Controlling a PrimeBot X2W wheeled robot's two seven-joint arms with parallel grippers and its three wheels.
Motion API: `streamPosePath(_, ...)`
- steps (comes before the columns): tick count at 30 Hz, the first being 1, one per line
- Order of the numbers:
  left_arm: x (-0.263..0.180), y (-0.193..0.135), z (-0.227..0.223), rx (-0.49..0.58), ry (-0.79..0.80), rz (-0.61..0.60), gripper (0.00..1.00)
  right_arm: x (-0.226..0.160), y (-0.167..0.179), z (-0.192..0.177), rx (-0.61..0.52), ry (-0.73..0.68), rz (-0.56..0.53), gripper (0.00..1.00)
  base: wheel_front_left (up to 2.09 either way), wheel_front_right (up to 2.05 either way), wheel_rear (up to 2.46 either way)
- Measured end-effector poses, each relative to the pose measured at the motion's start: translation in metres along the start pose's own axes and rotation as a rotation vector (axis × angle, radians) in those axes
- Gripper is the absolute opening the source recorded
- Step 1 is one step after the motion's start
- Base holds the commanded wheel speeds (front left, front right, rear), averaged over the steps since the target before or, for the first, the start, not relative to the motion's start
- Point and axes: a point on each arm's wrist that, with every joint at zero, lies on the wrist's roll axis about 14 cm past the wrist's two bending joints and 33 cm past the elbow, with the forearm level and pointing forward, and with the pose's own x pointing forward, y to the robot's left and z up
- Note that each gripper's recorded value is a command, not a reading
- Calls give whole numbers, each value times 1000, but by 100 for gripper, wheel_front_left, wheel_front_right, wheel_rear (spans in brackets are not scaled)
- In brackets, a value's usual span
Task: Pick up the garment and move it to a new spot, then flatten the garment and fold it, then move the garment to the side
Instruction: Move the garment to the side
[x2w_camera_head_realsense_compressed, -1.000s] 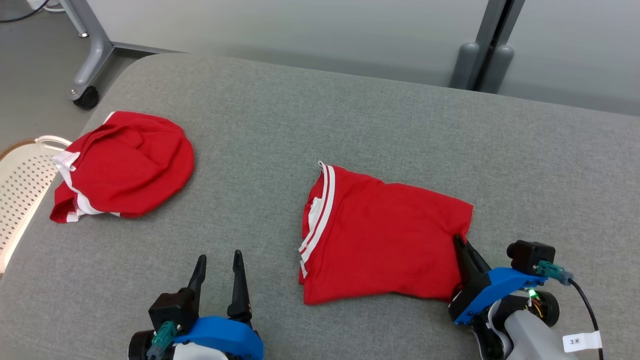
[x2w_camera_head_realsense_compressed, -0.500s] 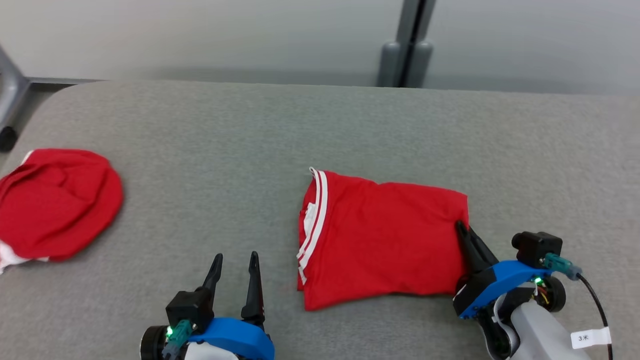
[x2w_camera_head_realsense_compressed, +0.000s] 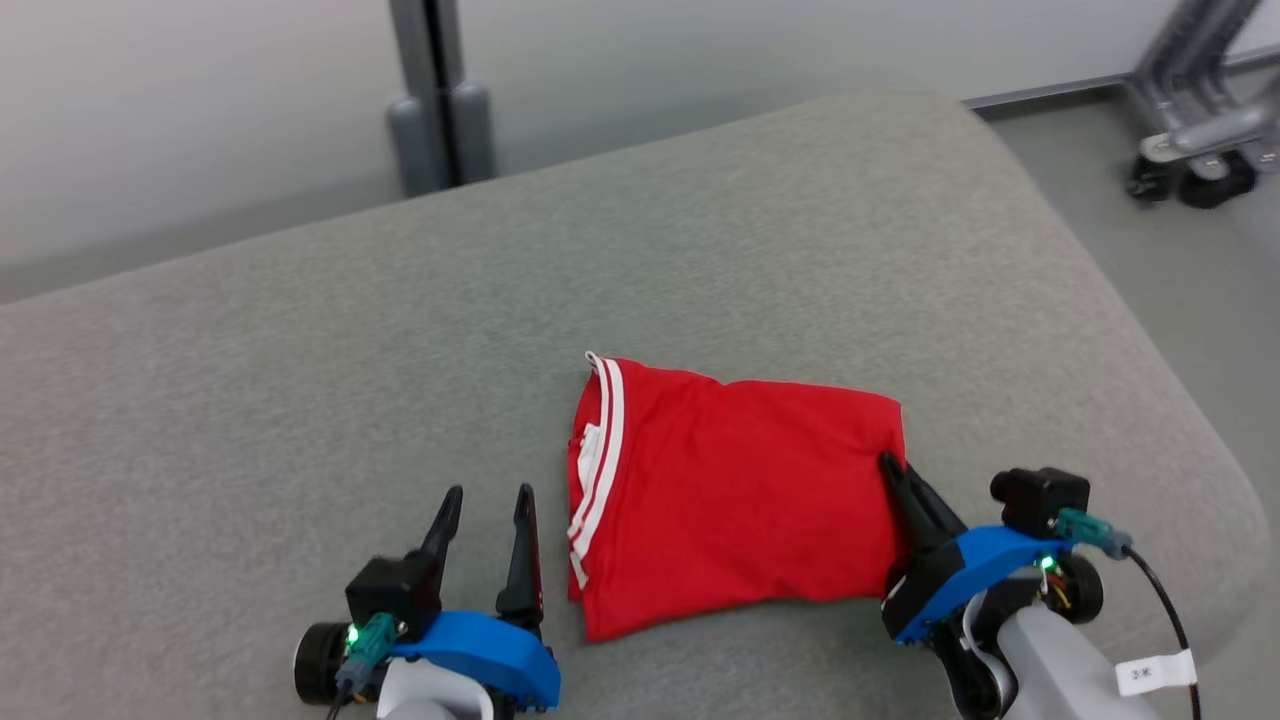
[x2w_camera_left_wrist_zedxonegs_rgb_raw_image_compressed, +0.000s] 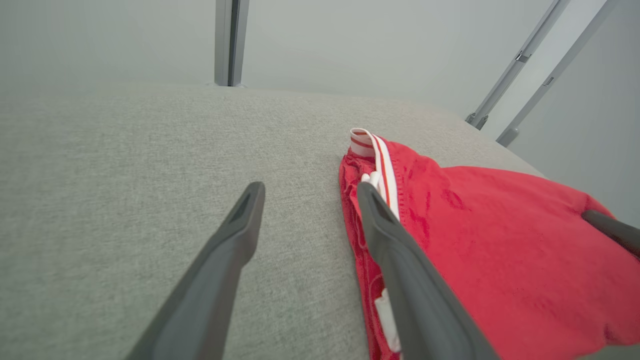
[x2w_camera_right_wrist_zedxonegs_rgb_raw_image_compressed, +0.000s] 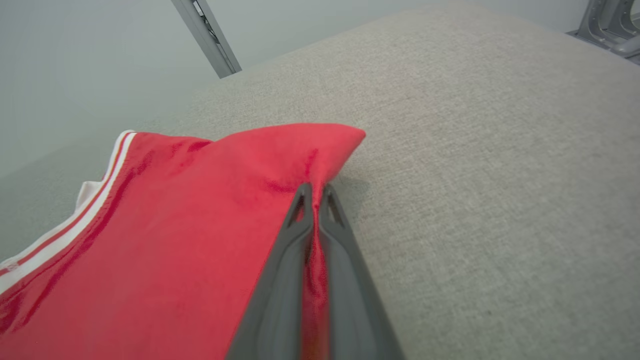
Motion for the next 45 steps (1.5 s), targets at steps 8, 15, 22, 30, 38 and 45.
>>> streamPosePath(8,24,-45,-4,33,18,-147,100,-24,-43,19,12,-56,-115,0,0,0,0)
streamPosePath(15,29,-36,-15,46,48,-139,100,-1,-51,39,-105,-51,-96,0,0,0,0)
streamPosePath(22,31,-1,-9,54,26,-52,100,44,-72,80,-318,-53,-94,0,0,0,0)
streamPosePath(30,23,46,-14,50,29,74,100,85,-125,125,-458,-53,-225,0,0,0,0)
streamPosePath(38,12,80,-18,40,36,174,100,105,-163,140,-509,-44,-340,0,0,0,0)
streamPosePath(45,8,91,-20,41,39,207,100,106,-178,155,-489,-99,-415,100,0,0,0)
